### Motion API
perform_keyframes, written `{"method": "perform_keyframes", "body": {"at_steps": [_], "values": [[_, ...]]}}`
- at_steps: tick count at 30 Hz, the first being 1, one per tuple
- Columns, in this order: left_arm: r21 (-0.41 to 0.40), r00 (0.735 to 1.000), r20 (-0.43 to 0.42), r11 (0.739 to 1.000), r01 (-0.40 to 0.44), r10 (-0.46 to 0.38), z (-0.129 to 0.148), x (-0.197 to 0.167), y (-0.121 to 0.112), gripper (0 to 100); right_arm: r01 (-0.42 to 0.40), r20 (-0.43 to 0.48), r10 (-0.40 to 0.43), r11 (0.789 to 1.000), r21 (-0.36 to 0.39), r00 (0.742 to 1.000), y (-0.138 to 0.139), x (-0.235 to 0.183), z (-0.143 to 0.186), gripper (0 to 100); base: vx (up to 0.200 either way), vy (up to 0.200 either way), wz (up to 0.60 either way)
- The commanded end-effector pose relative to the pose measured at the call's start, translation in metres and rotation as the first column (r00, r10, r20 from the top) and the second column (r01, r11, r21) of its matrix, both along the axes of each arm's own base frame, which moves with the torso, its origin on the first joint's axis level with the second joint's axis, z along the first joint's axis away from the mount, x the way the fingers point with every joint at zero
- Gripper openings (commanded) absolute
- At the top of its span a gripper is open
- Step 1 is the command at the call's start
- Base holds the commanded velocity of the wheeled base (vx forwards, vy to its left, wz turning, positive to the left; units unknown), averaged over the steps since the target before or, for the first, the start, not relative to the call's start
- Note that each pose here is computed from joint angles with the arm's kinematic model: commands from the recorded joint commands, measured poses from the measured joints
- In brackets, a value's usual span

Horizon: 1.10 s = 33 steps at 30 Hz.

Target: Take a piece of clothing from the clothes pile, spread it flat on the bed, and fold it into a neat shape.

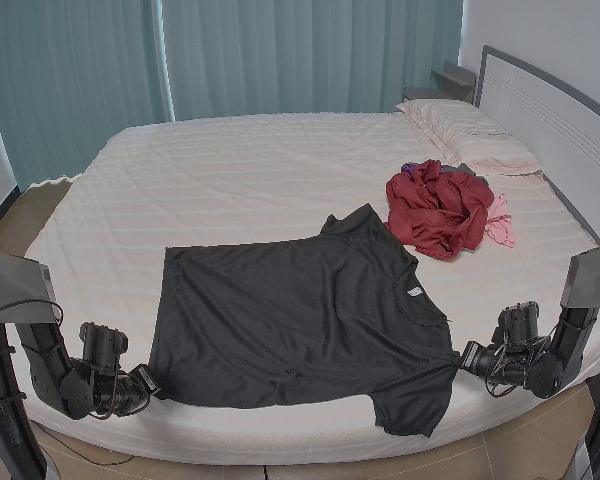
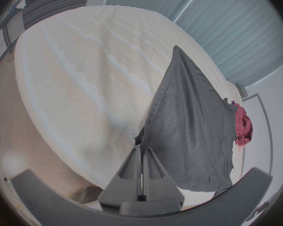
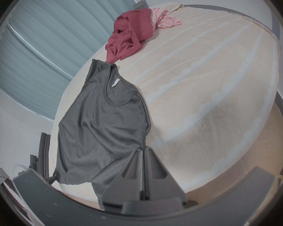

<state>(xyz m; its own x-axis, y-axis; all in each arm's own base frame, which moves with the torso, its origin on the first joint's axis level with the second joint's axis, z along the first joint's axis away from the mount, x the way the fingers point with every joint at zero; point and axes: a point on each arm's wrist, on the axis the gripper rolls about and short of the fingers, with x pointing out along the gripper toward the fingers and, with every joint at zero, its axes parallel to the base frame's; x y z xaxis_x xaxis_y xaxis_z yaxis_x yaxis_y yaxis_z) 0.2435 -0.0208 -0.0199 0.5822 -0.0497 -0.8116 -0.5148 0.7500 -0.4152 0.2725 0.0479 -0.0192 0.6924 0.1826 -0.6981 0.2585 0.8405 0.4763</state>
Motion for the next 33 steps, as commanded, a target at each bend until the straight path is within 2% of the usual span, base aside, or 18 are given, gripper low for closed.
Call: {"method": "perform_keyframes", "body": {"at_steps": [1, 11, 16, 22, 23, 31, 33], "values": [[0.007, 1.0, 0.024, 1.0, -0.015, 0.014, 0.006, 0.001, 0.004, 0, -0.003, -0.012, 0.003, 1.0, -0.002, 1.0, 0.0, 0.0, -0.004, 0, 0.0, 0.0, 0.0], [0.042, 1.0, 0.009, 0.999, -0.016, 0.015, 0.004, 0.0, 0.013, 0, -0.024, -0.012, 0.024, 1.0, -0.002, 1.0, 0.006, -0.001, -0.004, 0, 0.0, 0.0, 0.0], [0.067, 0.999, -0.051, 0.998, 0.016, -0.012, 0.002, -0.006, 0.014, 0, -0.035, -0.015, 0.034, 0.999, -0.004, 0.999, 0.009, -0.001, -0.005, 0, 0.0, 0.0, 0.0], [0.068, 0.998, -0.055, 0.998, 0.017, -0.014, 0.0, -0.004, 0.014, 0, -0.038, -0.024, 0.038, 0.999, -0.009, 0.999, 0.009, 0.0, -0.011, 0, 0.0, 0.0, 0.0], [0.068, 0.998, -0.055, 0.998, 0.017, -0.014, 0.0, -0.004, 0.014, 0, -0.032, -0.013, 0.032, 0.999, -0.005, 0.999, 0.009, 0.001, -0.012, 100, 0.0, 0.0, 0.0], [0.063, 0.998, -0.054, 0.998, 0.018, -0.015, 0.0, -0.004, 0.014, 0, -0.029, 0.043, 0.03, 0.999, -0.024, 0.999, 0.003, -0.009, 0.001, 100, 0.0, 0.0, 0.0], [0.06, 0.999, -0.049, 0.998, 0.018, -0.016, 0.0, -0.003, 0.014, 0, -0.048, 0.031, 0.049, 0.998, -0.03, 0.998, 0.001, -0.021, 0.006, 100, 0.0, 0.0, 0.0]]}}
